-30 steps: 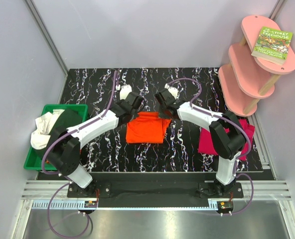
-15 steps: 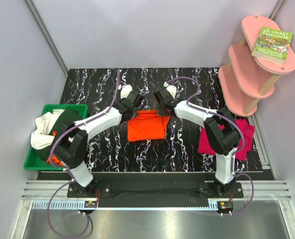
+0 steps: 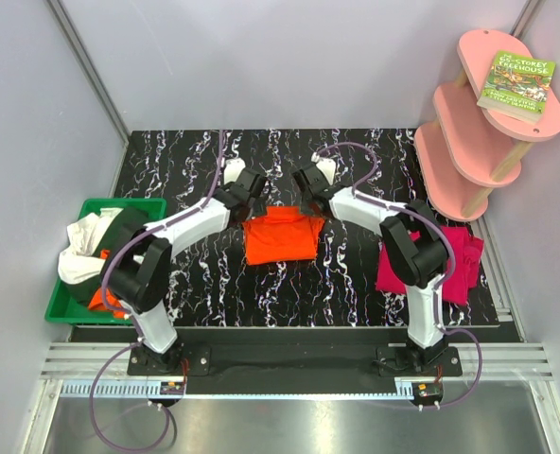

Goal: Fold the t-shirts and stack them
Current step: Smooth out wrinkles on the folded tshirt

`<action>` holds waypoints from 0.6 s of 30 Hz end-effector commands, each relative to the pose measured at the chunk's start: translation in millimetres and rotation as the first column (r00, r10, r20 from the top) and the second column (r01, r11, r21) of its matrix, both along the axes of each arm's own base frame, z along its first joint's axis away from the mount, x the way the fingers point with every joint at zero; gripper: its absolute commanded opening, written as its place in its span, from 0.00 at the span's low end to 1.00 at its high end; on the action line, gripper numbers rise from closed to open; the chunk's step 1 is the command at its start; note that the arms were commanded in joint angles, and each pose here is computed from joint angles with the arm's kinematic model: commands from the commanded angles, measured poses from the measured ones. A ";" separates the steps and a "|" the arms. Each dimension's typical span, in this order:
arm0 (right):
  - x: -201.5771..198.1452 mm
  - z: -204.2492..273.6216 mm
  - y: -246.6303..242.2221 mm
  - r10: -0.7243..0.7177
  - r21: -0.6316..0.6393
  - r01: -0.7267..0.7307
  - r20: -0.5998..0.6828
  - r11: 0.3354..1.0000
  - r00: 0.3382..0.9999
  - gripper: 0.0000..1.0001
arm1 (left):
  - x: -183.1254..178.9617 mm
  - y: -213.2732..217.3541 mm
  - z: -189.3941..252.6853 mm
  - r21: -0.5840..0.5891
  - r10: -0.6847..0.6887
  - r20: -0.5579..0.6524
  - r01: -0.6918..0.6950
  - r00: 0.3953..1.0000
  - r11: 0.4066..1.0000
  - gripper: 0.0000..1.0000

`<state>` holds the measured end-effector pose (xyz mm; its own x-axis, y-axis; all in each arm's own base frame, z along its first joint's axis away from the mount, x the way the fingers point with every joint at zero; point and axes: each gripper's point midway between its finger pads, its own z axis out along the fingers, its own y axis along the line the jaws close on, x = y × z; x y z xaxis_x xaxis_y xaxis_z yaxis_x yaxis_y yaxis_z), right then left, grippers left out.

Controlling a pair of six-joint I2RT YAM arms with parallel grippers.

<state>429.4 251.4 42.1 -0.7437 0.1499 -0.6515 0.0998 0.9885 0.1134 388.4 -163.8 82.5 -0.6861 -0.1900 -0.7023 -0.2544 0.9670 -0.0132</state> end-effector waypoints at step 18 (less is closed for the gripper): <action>-41.3 -9.9 49.8 0.160 0.170 -0.145 -0.073 0.975 0.984 0.00 | -46.4 -75.5 -33.8 -0.232 -0.174 -0.067 0.154 0.982 0.960 0.00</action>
<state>384.2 287.7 43.8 -0.8050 0.1342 -0.5779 -0.0211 0.9670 0.2540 341.8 -227.7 62.4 -0.7599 -0.1888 -0.6220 -0.1020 0.9797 -0.1728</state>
